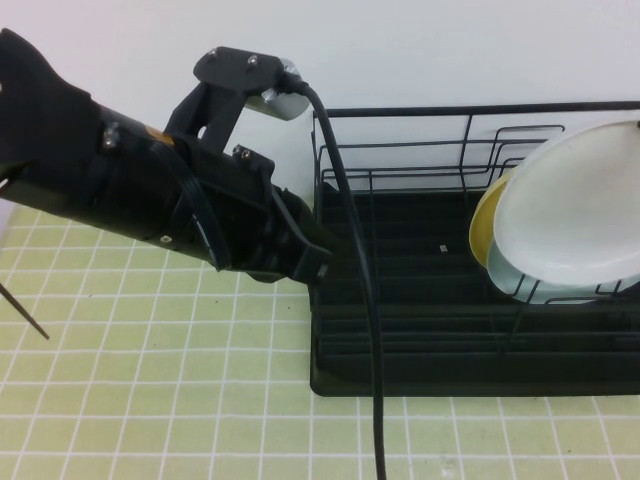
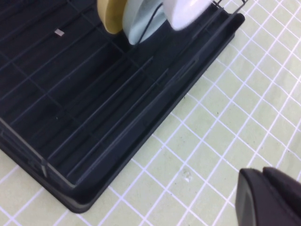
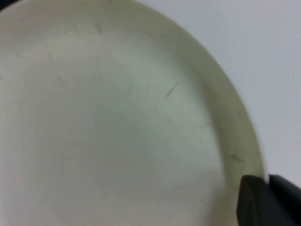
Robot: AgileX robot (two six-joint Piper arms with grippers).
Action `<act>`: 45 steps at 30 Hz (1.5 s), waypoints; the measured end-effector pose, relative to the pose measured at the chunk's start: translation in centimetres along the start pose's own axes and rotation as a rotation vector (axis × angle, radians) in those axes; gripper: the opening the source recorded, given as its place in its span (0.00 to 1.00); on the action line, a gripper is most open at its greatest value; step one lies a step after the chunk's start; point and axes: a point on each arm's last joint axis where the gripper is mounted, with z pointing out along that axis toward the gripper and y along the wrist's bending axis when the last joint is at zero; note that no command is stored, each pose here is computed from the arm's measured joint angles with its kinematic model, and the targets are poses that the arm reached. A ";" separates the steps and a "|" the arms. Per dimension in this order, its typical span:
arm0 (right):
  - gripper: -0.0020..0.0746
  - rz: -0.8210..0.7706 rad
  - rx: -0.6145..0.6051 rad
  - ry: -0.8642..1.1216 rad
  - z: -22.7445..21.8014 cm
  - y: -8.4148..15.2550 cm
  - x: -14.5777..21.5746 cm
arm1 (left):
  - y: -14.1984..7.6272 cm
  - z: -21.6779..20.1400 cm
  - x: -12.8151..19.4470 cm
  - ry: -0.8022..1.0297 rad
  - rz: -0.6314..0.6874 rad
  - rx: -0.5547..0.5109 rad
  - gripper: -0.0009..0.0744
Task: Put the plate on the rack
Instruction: 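Place the plate upright in the dish rack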
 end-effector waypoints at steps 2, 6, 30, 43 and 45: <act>0.02 -0.003 0.003 0.000 0.2 -0.2 0.0 | 0.0 0.0 0.1 0.006 0.000 0.004 0.01; 0.02 -0.005 0.011 -0.002 0.4 -0.6 0.0 | -0.1 0.0 0.1 0.015 0.000 0.009 0.01; 0.23 0.016 -0.092 0.040 3.0 1.7 1.1 | -0.2 0.0 0.3 0.028 0.031 0.017 0.01; 0.48 0.020 -0.091 0.040 3.0 1.7 1.1 | -0.3 0.0 0.4 0.046 0.036 0.035 0.01; 0.50 0.024 -0.092 0.044 3.0 1.7 1.2 | -0.3 0.0 0.5 0.050 0.036 0.037 0.01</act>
